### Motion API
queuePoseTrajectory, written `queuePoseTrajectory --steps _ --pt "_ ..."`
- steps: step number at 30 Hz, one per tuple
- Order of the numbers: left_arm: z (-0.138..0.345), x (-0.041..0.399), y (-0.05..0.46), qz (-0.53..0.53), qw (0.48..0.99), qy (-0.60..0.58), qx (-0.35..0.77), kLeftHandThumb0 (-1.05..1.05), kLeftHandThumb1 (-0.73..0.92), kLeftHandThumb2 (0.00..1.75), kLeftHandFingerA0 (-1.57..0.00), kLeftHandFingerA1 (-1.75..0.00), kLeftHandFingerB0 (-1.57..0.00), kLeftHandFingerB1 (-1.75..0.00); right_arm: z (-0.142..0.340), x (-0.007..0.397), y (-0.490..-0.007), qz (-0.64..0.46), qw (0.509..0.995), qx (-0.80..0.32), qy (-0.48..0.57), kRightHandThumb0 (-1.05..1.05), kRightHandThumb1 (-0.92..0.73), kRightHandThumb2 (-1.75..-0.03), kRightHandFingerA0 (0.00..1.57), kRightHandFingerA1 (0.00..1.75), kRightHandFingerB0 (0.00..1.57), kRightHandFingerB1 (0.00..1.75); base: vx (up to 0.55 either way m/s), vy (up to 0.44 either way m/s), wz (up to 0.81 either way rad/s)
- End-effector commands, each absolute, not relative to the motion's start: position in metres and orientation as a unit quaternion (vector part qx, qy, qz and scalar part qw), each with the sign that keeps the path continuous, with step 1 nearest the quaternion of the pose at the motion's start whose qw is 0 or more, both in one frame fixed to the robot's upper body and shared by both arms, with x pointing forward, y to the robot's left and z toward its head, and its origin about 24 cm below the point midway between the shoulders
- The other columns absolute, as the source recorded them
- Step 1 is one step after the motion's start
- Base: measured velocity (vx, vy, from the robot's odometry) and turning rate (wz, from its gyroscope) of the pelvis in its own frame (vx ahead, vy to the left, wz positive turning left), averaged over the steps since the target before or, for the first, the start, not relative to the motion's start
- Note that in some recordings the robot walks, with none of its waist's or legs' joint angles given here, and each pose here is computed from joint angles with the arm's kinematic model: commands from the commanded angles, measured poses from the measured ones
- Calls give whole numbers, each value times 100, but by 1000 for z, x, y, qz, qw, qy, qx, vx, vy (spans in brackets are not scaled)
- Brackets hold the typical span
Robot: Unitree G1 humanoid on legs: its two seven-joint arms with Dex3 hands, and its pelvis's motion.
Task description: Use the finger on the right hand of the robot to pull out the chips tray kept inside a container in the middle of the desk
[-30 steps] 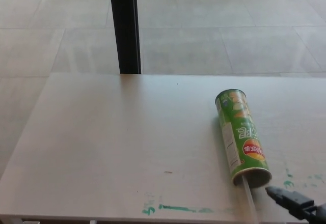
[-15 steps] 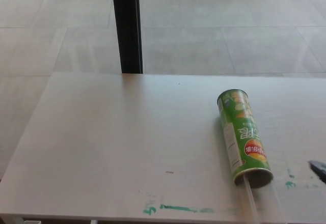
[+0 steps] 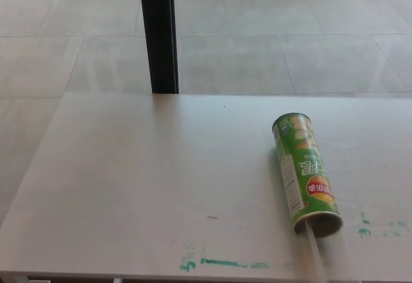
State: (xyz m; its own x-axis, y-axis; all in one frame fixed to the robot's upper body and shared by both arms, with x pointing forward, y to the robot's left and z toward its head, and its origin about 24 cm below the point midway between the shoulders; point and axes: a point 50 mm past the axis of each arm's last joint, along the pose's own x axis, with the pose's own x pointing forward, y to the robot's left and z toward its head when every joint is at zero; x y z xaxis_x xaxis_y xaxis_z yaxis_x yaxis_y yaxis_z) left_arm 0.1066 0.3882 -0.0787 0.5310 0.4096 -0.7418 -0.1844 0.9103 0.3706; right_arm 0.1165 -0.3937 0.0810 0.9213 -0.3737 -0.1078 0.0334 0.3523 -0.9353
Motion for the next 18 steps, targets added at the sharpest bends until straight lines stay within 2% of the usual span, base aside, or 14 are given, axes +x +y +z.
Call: queuePoseTrajectory --steps 1,2,3,7,8,9,10,11,14,15,18 --pt "-75 105 393 177 867 445 135 -49 69 61 -54 -69 -45 -48 57 80 -426 -296 802 -485 183 -19 -57 -58 71 124 0 24 0 0 0" --pt "-75 105 393 176 866 448 139 -50 70 61 -54 -69 -45 -47 52 78 -430 -304 801 -478 192 -18 -56 -63 70 115 4 19 0 0 0" --pt "-75 105 393 179 865 448 138 -51 68 60 -55 -70 -50 -50 44 74 -433 -322 808 -449 202 -18 -58 -58 69 129 0 32 0 0 0" --pt "-76 105 392 180 864 449 138 -50 68 61 -54 -69 -49 -50 28 70 -436 -349 823 -386 228 -20 -59 -61 77 130 4 29 0 0 0" --pt "-76 105 392 180 865 448 136 -50 69 60 -55 -70 -48 -50 25 68 -436 -349 825 -380 232 -27 -52 -71 87 115 6 25 0 0 0" --pt "-76 104 393 182 865 448 131 -49 68 61 -55 -70 -47 -50 20 67 -437 -353 827 -367 238 -26 -51 -73 90 111 5 25 0 0 0" --pt "-76 103 393 182 863 451 135 -49 69 61 -56 -69 -47 -49 16 65 -437 -360 828 -355 241 -20 -59 -61 91 110 4 31 0 0 0" --pt "-76 103 393 181 862 454 134 -48 70 61 -54 -69 -47 -49 8 62 -440 -366 839 -302 265 -24 -64 -59 77 111 0 33 0 0 0" --pt "-76 102 393 176 863 453 139 -51 69 61 -53 -71 -49 -51 0 61 -437 -370 844 -274 275 -22 -62 -62 78 106 4 30 0 0 0" --pt "-76 103 393 178 863 453 136 -51 69 61 -53 -71 -50 -51 -4 61 -436 -375 844 -261 280 -24 -62 -58 79 101 2 40 0 0 0" --pt "-76 102 394 182 861 455 135 -50 69 61 -53 -70 -51 -51 -7 61 -433 -375 850 -246 279 -24 -61 -59 84 102 5 37 0 0 0"
